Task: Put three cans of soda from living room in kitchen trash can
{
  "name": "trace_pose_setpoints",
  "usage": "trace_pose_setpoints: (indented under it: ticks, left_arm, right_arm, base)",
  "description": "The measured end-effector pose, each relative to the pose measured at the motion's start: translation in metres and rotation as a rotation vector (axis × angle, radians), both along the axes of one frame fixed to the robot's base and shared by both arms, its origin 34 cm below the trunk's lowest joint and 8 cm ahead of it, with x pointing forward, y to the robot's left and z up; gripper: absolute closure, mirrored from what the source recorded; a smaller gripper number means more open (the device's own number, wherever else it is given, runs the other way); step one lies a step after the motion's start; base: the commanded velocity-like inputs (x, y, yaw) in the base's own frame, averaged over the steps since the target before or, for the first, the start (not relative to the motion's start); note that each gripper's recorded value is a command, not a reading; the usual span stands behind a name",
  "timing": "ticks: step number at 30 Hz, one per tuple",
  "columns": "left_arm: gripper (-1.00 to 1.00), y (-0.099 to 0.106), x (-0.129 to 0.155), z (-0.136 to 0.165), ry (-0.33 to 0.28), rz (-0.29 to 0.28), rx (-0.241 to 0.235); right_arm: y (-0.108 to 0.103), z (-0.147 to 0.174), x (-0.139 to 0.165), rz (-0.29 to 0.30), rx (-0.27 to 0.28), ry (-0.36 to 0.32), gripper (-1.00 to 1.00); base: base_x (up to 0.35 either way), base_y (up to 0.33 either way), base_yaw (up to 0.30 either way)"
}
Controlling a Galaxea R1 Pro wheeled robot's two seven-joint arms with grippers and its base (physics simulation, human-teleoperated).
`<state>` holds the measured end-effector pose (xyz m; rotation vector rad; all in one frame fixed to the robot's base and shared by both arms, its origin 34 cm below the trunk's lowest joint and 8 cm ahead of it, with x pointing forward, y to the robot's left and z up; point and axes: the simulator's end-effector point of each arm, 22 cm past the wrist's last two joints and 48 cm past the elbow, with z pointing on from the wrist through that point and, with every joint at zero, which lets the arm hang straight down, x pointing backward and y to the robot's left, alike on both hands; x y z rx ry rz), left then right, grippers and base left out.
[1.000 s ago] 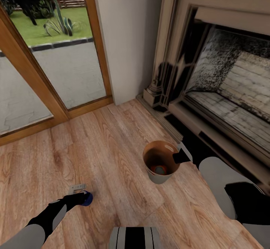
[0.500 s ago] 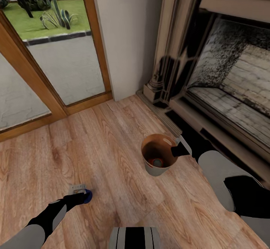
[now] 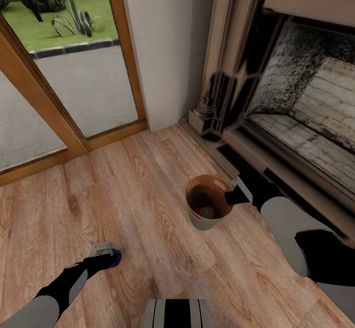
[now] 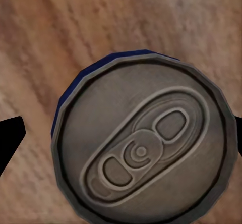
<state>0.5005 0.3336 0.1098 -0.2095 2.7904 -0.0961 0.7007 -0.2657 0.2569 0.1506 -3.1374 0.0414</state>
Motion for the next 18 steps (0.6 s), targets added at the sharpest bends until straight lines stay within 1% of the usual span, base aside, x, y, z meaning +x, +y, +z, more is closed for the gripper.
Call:
trace_pose_setpoints:
  ticks: [3,4,5,9,18]
  left_arm:
    - [-1.00,0.0000,0.0012,0.0004,-0.003,0.000,0.000]
    - [1.00,0.0001,0.0017,0.0007,-0.006,-0.001,0.001]
    - [1.00,0.0003,0.0047,0.0018,-0.019,-0.002,0.002]
    - [1.00,0.0003,0.0082,0.0032,-0.036,-0.002,0.003]
    - [1.00,0.0009,0.0085,0.0031,-0.039,-0.004,0.006]
  right_arm:
    - [0.0001,0.0000,0.0000,0.000,0.000,0.000,1.00]
    - [0.0001,0.0000,0.0000,0.000,0.000,0.000,1.00]
    - [0.0002,0.0000,0.0000,0.000,0.000,0.000,1.00]
    - [0.0004,0.0000,0.0000,0.000,0.000,0.000,1.00]
    - [0.0005,0.0001,0.0004,0.000,0.001,0.001,1.00]
  base:
    - [0.000,0.000,0.000]
    - [0.000,0.000,0.000]
    - [0.000,0.000,0.000]
    - [0.000,0.000,0.000]
    - [0.000,0.000,0.000]
